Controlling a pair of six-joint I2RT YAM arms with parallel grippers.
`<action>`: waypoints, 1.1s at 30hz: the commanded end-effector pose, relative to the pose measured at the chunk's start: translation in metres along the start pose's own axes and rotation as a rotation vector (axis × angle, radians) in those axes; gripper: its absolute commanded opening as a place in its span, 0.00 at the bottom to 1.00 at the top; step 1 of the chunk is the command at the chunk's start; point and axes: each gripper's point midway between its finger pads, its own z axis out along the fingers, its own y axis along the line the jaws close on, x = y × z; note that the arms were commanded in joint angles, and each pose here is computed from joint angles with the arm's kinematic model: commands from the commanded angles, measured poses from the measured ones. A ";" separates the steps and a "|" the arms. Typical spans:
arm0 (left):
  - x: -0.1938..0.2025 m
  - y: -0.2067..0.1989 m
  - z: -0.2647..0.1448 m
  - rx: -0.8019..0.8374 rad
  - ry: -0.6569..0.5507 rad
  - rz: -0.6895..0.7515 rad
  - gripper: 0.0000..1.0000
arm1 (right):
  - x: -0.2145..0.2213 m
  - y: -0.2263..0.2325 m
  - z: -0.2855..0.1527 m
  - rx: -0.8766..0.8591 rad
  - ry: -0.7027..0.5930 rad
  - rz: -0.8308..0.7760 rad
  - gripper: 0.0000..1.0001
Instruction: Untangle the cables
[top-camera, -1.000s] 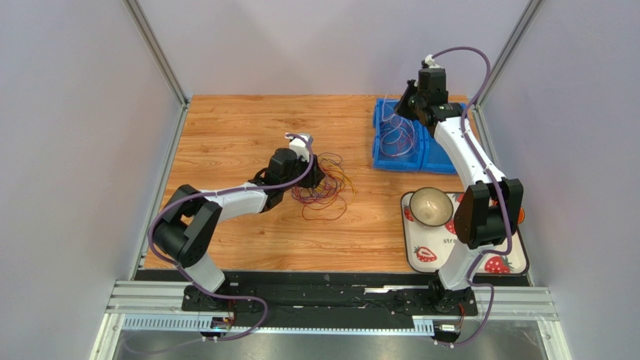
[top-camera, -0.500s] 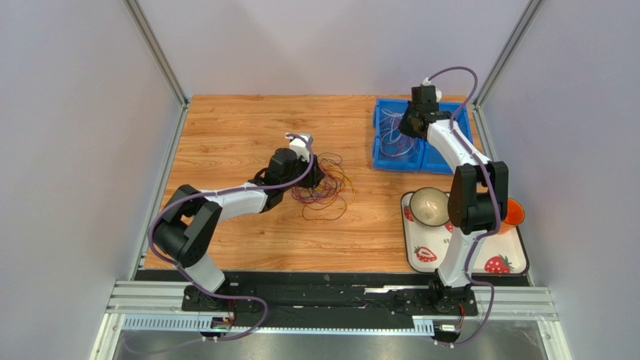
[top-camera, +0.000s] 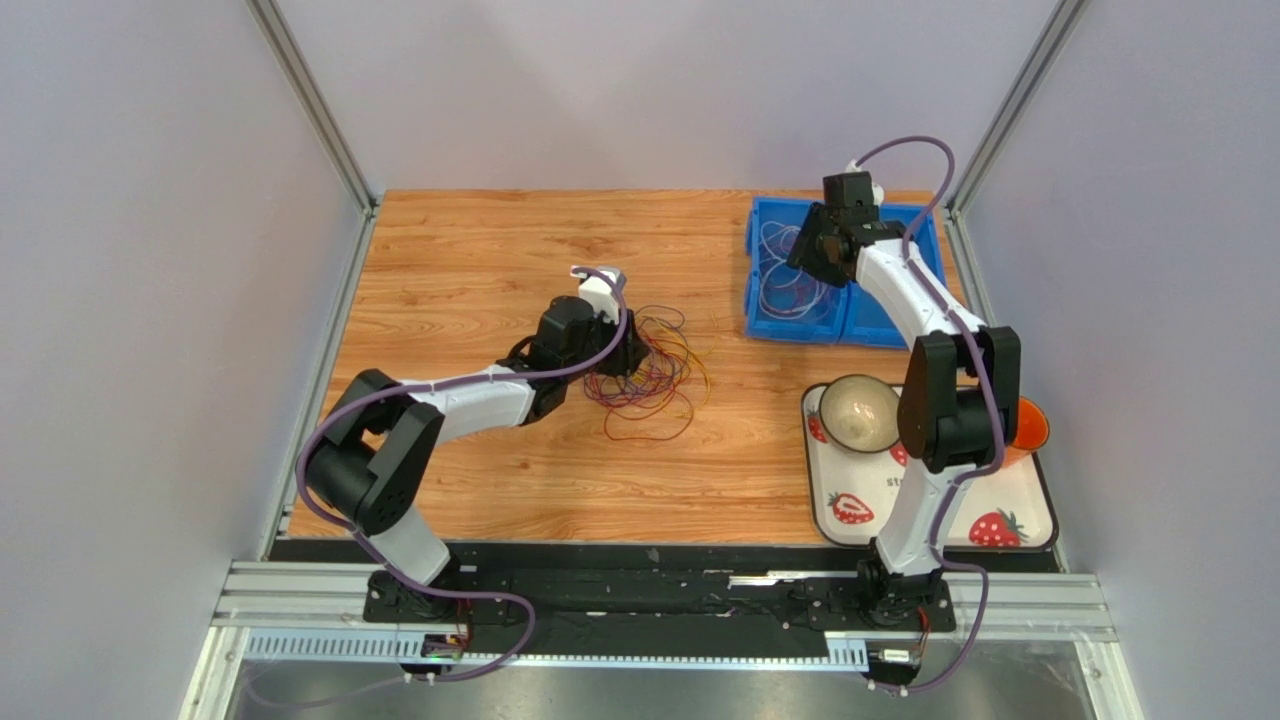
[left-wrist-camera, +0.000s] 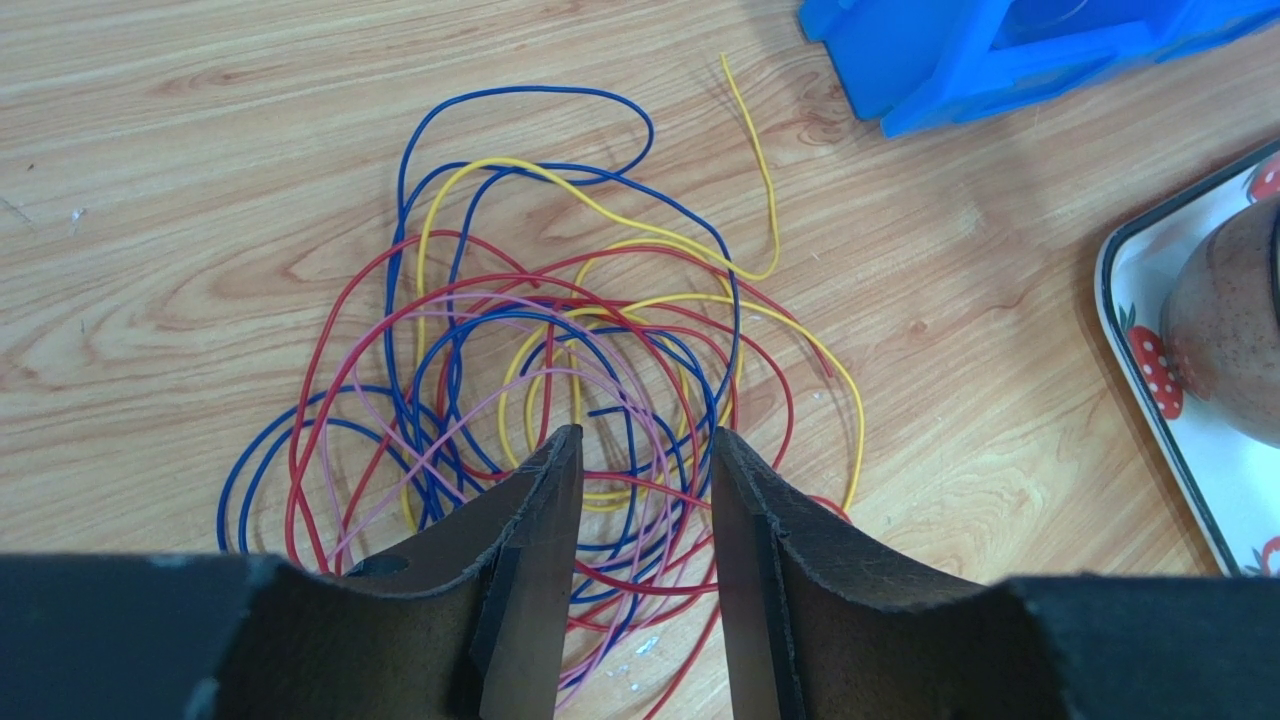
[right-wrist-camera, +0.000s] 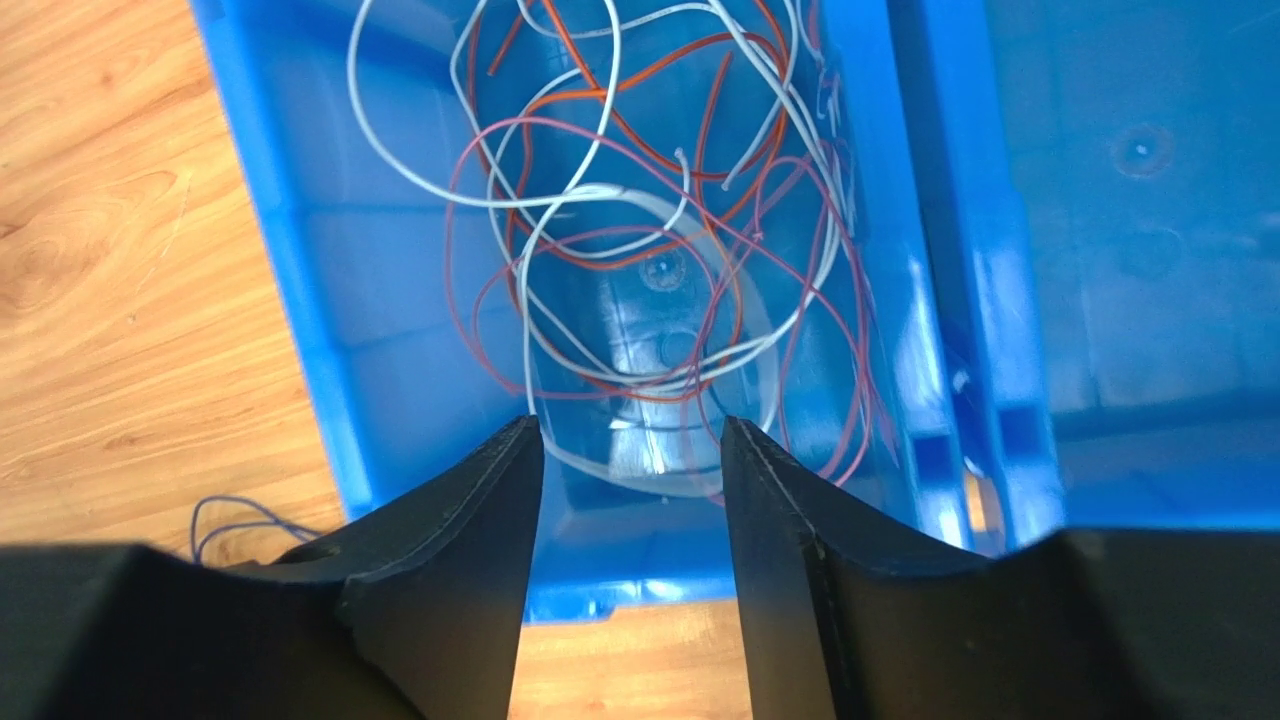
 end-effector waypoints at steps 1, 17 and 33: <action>-0.022 -0.008 -0.004 0.025 -0.068 0.021 0.45 | -0.034 0.018 -0.066 -0.058 -0.128 -0.010 0.53; -0.001 -0.001 -0.025 -0.120 -0.072 -0.014 0.47 | 0.070 0.067 -0.126 -0.174 -0.056 -0.164 0.54; -0.006 0.029 -0.052 -0.310 -0.159 -0.098 0.51 | 0.174 0.150 -0.140 -0.422 0.112 -0.442 0.56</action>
